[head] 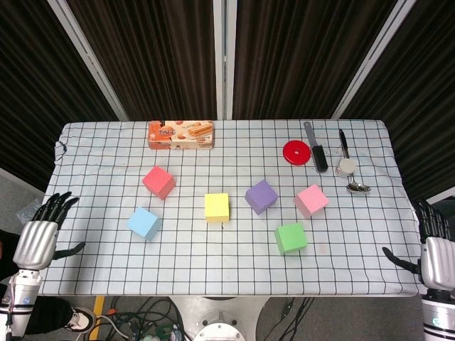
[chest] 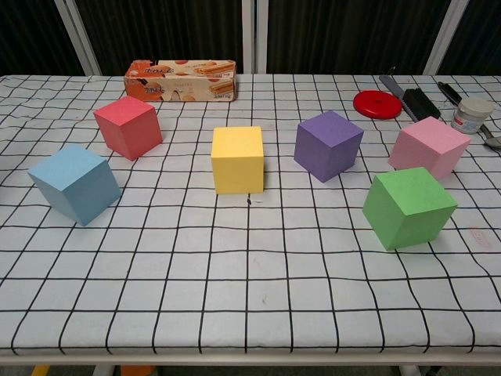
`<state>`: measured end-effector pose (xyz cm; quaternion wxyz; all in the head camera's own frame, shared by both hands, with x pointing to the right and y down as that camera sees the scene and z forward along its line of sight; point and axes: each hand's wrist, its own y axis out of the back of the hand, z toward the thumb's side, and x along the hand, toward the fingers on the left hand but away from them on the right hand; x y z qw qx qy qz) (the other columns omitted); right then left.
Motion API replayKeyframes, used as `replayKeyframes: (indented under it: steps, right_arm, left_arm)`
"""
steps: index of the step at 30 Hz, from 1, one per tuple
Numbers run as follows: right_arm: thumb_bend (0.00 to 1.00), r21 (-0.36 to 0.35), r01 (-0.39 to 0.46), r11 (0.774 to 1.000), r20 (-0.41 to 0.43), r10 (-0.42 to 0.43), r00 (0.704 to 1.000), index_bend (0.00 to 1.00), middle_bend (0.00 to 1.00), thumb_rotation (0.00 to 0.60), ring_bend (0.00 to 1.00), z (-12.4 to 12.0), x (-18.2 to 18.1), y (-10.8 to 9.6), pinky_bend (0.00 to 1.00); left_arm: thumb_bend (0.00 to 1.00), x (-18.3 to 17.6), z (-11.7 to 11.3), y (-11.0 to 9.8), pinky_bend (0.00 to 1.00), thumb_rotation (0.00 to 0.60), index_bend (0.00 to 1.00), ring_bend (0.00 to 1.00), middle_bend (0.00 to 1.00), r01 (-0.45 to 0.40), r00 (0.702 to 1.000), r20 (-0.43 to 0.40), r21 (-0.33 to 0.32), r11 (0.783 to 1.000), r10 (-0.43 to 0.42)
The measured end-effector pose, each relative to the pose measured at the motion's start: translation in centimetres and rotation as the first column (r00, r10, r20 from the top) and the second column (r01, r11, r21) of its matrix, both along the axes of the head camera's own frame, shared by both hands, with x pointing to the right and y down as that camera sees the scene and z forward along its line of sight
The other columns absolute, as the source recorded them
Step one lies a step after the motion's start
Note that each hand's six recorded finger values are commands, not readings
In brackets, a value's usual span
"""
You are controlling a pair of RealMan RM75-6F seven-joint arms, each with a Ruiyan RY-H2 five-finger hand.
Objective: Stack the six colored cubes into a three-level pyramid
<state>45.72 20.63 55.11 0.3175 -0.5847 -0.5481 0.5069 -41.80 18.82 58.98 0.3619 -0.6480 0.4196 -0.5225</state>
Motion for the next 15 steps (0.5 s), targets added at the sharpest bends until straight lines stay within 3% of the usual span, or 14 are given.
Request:
replayKeyframes:
  steps: [7, 15]
  right_arm:
    - [0.03, 0.011, 0.0, 1.0, 0.003, 0.0, 1.0, 0.0, 0.0, 0.6, 0.0, -0.1, 0.0, -0.2, 0.0]
    - [0.03, 0.011, 0.0, 1.0, 0.006, 0.0, 1.0, 0.0, 0.0, 0.6, 0.0, -0.2, -0.1, -0.5, 0.0]
  left_arm:
    - [0.0, 1.3, 0.2, -0.1, 0.17, 0.6, 0.13, 0.0, 0.07, -0.028, 0.999, -0.042, 0.001, 1.0, 0.028]
    - [0.0, 6.5, 1.3, -1.0, 0.17, 0.6, 0.13, 0.01, 0.1, -0.149, 0.977, -0.156, -0.026, 0.988, 0.143]
